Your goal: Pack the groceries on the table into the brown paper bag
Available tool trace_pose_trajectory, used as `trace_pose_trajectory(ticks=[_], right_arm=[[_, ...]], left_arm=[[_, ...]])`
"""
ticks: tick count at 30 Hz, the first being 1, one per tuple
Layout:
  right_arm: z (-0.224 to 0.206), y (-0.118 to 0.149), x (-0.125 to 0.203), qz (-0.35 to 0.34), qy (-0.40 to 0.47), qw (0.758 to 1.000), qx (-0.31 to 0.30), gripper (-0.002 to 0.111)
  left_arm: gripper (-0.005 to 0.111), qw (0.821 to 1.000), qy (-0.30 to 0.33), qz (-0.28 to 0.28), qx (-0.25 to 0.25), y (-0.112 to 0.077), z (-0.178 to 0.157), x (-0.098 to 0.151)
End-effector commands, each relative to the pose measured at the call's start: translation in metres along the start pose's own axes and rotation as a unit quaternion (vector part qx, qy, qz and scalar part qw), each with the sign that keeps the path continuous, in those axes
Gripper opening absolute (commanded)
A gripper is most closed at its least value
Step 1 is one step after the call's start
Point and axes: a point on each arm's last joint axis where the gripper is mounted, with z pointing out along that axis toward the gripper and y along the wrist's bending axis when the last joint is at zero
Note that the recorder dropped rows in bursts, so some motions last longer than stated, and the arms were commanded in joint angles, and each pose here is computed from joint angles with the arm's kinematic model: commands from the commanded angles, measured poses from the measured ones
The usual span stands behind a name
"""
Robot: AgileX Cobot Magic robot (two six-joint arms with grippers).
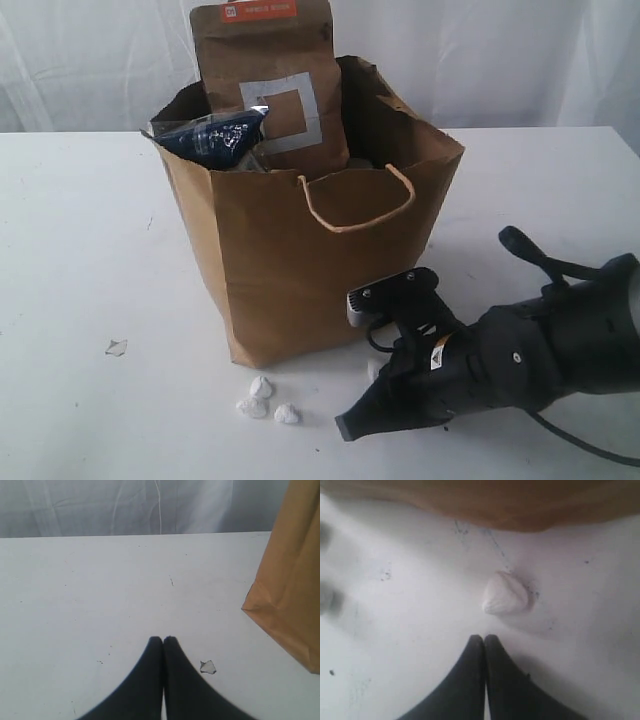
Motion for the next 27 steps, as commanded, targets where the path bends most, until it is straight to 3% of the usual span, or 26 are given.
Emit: trace_pose_trajectory(ticks=[1,10,18,21,24,27], right_arm=[[-0.007,-0.003,0.021,0.023,0.015,1.0,0.003,0.0],[-0.043,-0.005,0.04,0.038,-0.02,0.999,-0.005,0.0],[-0.071,-0.004,0.027,0.038,-0.116,0.992,-0.013,0.001],[-0.07,-0.005,0.022,0.029,-0.139,0.99,-0.008,0.014],[-0.064,-0.007,0.02,0.029,-0.146,0.989,-0.001,0.046],[-0.055,-0.008,0.017,0.036,-0.163,0.986,0.008,0.068]], left_arm=[[0.0,1.0,0.0,0.0,-0.001,0.0,0.0,0.001],[0.0,1.0,0.0,0.0,-0.001,0.0,0.0,0.001],[0.0,1.0,0.0,0.0,-0.001,0.0,0.0,0.001],[0.0,1.0,0.0,0.0,-0.001,0.0,0.0,0.001],[0.0,1.0,0.0,0.0,-0.001,0.0,0.0,0.001],[0.0,1.0,0.0,0.0,-0.001,0.0,0.0,0.001]])
